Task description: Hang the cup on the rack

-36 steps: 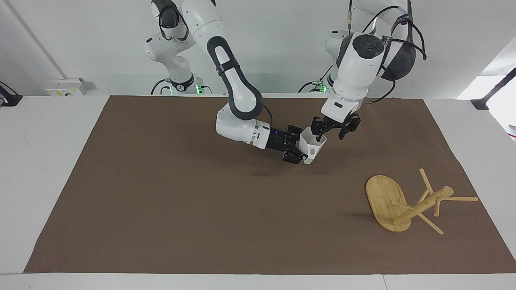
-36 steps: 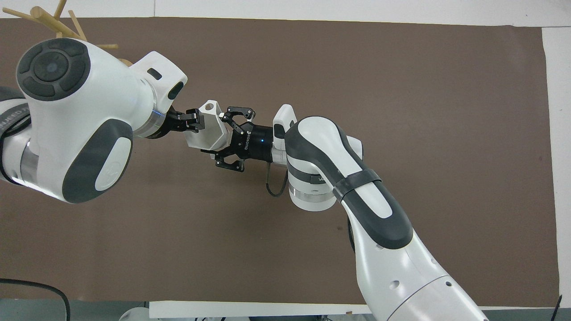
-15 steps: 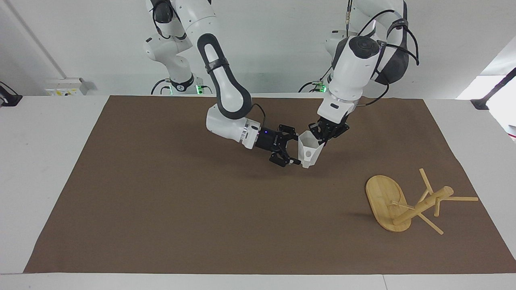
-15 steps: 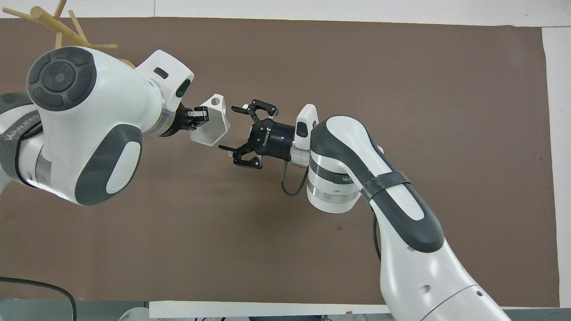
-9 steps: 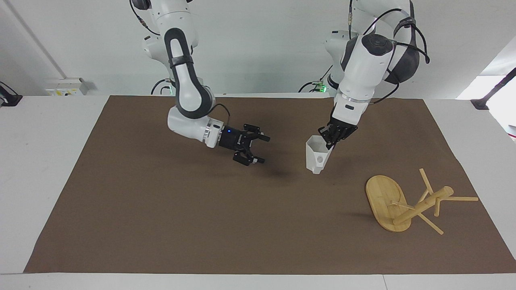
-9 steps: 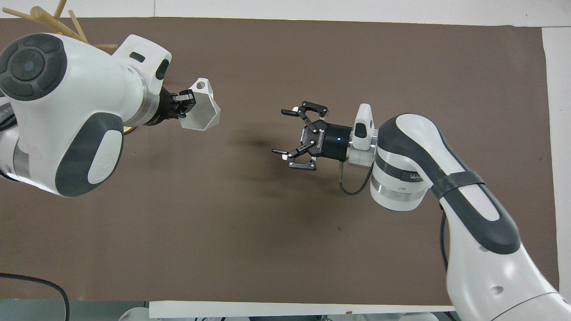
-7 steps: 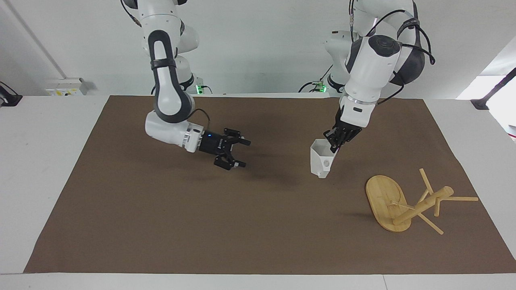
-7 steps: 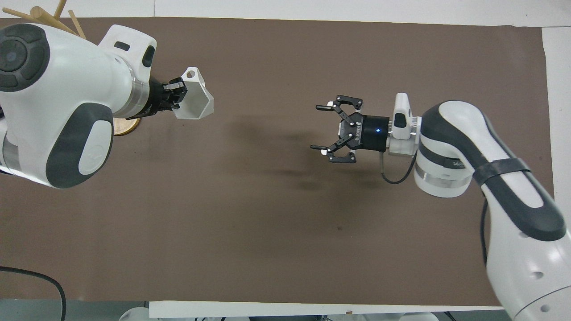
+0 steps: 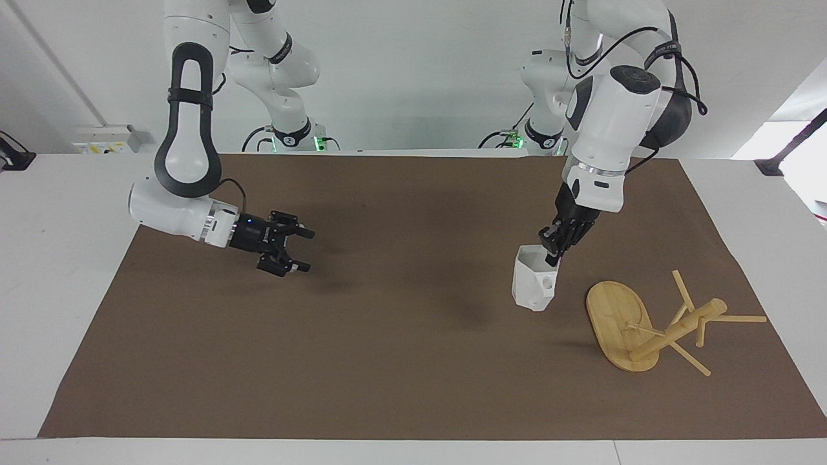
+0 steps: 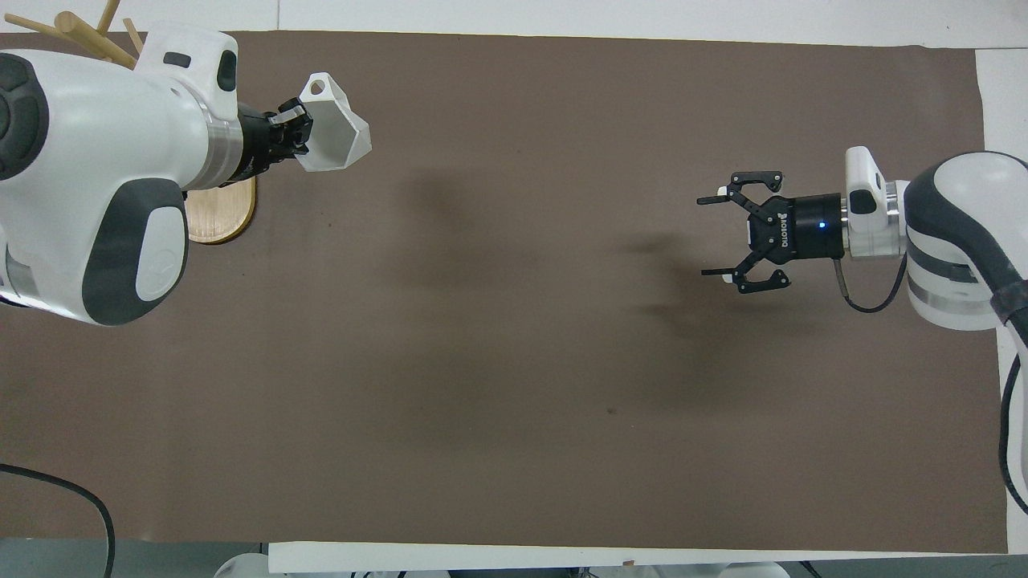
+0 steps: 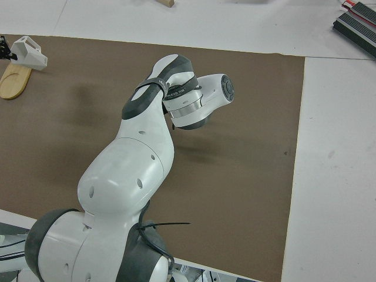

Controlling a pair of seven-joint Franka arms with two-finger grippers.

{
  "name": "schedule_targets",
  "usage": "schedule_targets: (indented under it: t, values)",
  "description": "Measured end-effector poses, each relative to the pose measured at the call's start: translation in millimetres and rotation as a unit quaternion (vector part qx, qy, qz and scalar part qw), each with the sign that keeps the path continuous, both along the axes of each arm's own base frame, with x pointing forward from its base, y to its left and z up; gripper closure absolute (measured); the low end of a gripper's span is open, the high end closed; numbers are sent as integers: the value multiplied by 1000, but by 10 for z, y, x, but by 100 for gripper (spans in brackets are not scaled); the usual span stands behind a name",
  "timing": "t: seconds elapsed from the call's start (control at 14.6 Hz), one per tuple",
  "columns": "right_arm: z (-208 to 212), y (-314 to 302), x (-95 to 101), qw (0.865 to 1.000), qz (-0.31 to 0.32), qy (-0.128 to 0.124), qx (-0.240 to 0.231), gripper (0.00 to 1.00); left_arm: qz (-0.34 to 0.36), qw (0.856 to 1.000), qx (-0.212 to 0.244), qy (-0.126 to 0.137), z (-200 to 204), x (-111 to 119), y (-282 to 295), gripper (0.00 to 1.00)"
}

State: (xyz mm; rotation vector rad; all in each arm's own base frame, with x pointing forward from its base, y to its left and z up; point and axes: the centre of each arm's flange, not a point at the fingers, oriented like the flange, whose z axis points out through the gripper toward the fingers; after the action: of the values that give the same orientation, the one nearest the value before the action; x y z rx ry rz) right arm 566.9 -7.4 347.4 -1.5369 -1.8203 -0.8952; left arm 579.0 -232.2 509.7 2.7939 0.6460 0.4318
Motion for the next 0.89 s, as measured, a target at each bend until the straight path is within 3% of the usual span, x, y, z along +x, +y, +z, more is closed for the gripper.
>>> schedule_targets:
  t: [0.21,0.48,0.69,0.89]
  values:
    - [232,-324,4,995,32,32,-87,0,22,998,-19,-58,-211,-38,259,95]
    - [732,-506,-28,979,29,84,-183,0,61,992,-28,-104,-419,-151,770,95]
    - [1242,-578,-53,957,-24,130,-258,0,75,987,-36,-139,-484,-190,945,95]
    - [1619,-554,-109,935,-95,156,-305,0,79,977,-55,-191,-581,-260,968,95]
